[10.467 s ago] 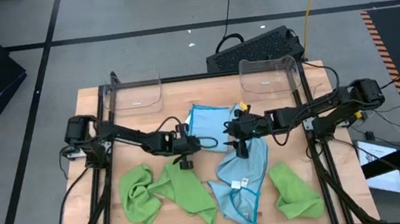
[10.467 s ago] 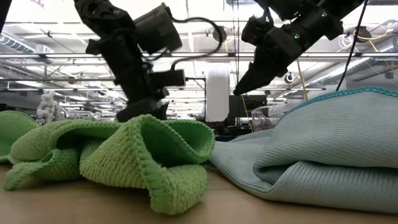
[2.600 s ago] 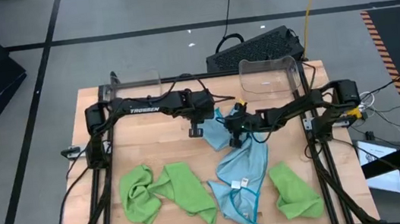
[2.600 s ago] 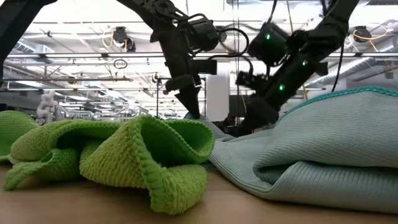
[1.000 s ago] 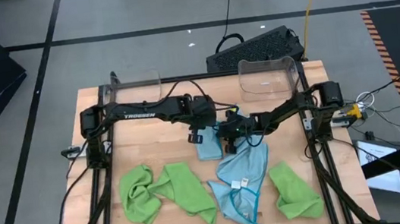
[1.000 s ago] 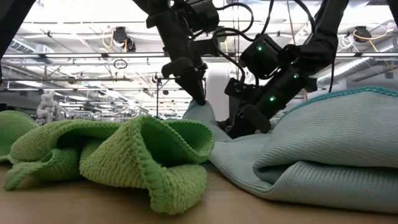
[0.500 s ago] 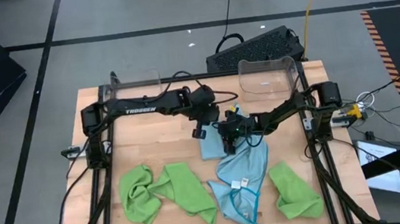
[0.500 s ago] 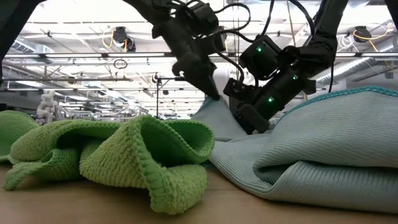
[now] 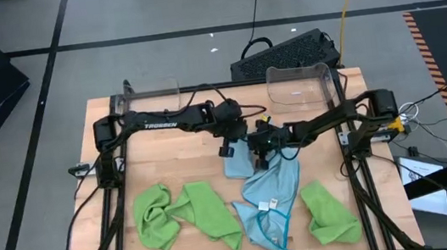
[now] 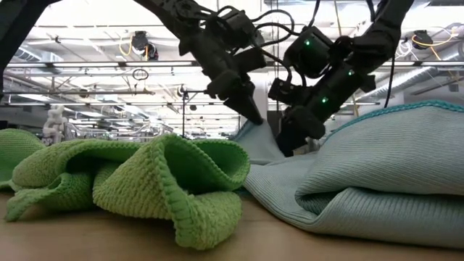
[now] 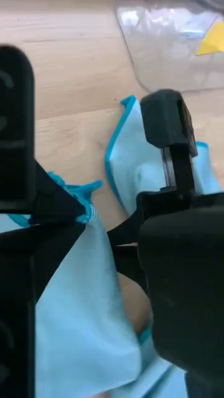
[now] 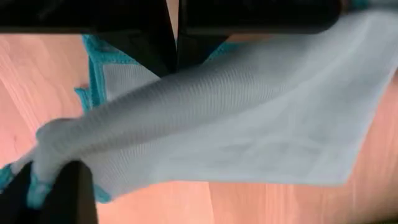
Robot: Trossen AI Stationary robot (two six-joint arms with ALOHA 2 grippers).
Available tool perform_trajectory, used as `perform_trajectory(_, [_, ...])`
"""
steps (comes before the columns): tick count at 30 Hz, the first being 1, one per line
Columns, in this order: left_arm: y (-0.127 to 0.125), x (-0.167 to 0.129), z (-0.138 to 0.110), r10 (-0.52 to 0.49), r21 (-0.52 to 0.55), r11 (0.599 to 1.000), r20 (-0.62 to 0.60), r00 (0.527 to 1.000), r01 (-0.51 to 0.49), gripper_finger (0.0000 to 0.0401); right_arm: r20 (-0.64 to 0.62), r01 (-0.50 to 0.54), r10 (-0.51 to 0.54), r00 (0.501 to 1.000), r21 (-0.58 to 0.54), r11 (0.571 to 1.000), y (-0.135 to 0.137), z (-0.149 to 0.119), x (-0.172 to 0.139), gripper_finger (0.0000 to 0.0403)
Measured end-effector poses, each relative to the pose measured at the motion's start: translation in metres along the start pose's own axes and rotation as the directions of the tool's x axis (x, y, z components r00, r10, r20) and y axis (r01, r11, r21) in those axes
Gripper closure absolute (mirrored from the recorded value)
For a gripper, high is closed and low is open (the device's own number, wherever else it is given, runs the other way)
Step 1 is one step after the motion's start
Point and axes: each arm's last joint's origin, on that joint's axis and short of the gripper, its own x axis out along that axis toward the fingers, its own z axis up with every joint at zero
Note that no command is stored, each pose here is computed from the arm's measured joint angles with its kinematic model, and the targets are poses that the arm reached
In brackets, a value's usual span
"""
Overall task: Fold microfiber towels
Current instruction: Fold the top left blue microfiber cloth
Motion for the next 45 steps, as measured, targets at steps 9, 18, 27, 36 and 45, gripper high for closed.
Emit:
perform_trajectory(9, [0.0, 0.0, 0.005, 0.091, -0.049, 0.995, 0.005, 0.996, -0.09, 0.0225, -0.086, 0.059, -0.06, 0.994, -0.008, 0.998, -0.003, 0.0, -0.021, 0.0399])
perform_trajectory(18, [-0.009, 0.007, -0.01, 0.009, -0.148, 0.989, -0.042, 0.999, -0.015, 0.0202, -0.215, 0.157, -0.158, 0.964, -0.021, 0.987, -0.009, -0.004, -0.06, 0.0399])
perform_trajectory(27, [-0.028, 0.036, -0.059, 0.074, -0.193, 0.977, -0.069, 0.995, -0.086, 0.0265, -0.112, 0.155, -0.153, 0.982, 0.007, 0.988, -0.01, -0.007, -0.077, 0.0399])
perform_trajectory(36, [-0.001, 0.028, -0.097, 0.217, -0.428, 0.84, -0.299, 0.929, -0.334, 0.0288, 0.049, 0.096, -0.1, 0.994, 0.08, 0.992, -0.007, -0.021, -0.069, 0.0399])
perform_trajectory(45, [-0.004, 0.016, -0.097, 0.221, -0.633, 0.659, -0.353, 0.909, -0.406, 0.0288, 0.148, 0.089, -0.096, 0.984, 0.05, 0.995, -0.003, -0.014, -0.058, 0.0372])
